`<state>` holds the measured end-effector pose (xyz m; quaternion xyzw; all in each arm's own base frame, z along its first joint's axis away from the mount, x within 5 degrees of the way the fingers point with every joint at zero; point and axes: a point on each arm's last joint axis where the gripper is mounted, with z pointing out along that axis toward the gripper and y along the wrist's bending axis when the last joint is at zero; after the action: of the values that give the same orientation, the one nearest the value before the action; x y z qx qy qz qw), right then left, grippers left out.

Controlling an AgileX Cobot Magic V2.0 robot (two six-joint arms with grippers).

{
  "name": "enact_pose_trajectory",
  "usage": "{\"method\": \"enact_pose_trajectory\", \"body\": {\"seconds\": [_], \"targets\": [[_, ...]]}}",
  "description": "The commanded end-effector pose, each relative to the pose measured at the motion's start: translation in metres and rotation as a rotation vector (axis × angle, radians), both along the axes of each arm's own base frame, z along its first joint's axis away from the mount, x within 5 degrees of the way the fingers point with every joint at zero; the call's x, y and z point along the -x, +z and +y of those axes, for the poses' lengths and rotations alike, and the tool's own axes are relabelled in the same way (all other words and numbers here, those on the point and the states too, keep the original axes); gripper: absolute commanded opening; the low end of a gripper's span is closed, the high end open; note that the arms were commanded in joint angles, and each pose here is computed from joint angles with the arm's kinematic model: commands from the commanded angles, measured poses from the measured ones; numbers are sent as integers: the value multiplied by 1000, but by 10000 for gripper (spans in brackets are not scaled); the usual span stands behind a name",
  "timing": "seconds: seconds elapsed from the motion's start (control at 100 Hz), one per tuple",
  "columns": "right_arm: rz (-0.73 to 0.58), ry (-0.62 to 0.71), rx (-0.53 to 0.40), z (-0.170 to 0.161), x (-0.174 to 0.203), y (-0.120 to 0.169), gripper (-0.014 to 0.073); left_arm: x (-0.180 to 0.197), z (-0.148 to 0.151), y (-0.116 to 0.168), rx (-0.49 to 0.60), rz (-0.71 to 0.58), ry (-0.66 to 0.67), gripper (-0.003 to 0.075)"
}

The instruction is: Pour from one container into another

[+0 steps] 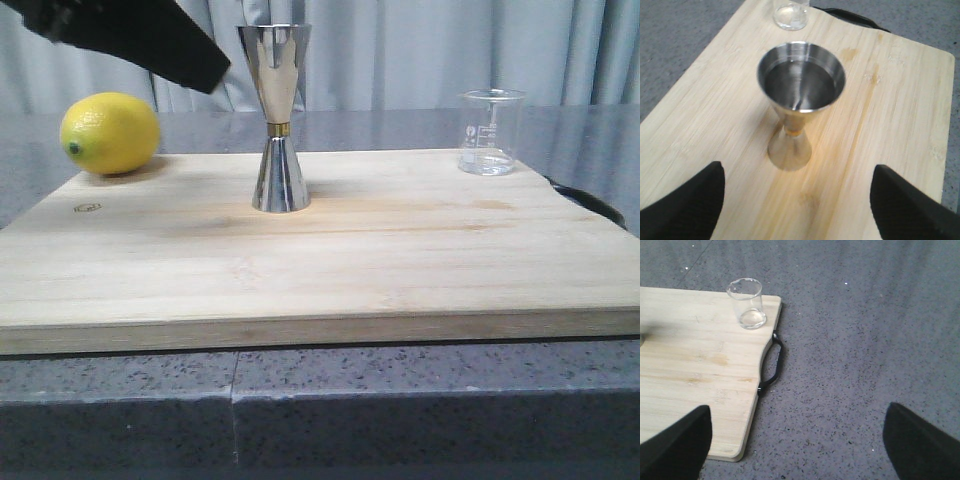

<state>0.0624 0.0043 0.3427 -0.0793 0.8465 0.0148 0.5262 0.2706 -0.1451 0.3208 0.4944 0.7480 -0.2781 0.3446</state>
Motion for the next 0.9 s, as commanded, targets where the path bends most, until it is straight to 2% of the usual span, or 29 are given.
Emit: {"method": "enact_pose_trajectory", "body": {"seconds": [0.0, 0.13, 0.2, 0.35, 0.44, 0.63, 0.89], "targets": [[-86, 2, 4, 0, -2, 13, 605, 19, 12, 40, 15, -18, 127, 558], [-84, 1, 4, 0, -2, 13, 605, 41, 33, 60, -84, -41, 288, 558], [-84, 1, 4, 0, -2, 13, 605, 54, 48, 71, -113, -43, 425, 557], [-84, 1, 4, 0, -2, 13, 605, 82, 73, 90, -117, -40, 679, 556], [-84, 1, 4, 0, -2, 13, 605, 99, 86, 96, -110, -51, 779, 556], [-76, 0, 6, -1, -1, 12, 605, 139, 105, 91, -51, -95, 894, 556], [-47, -6, 12, -1, 0, 10, 605, 176, 119, 59, 42, -174, 935, 540]]}}
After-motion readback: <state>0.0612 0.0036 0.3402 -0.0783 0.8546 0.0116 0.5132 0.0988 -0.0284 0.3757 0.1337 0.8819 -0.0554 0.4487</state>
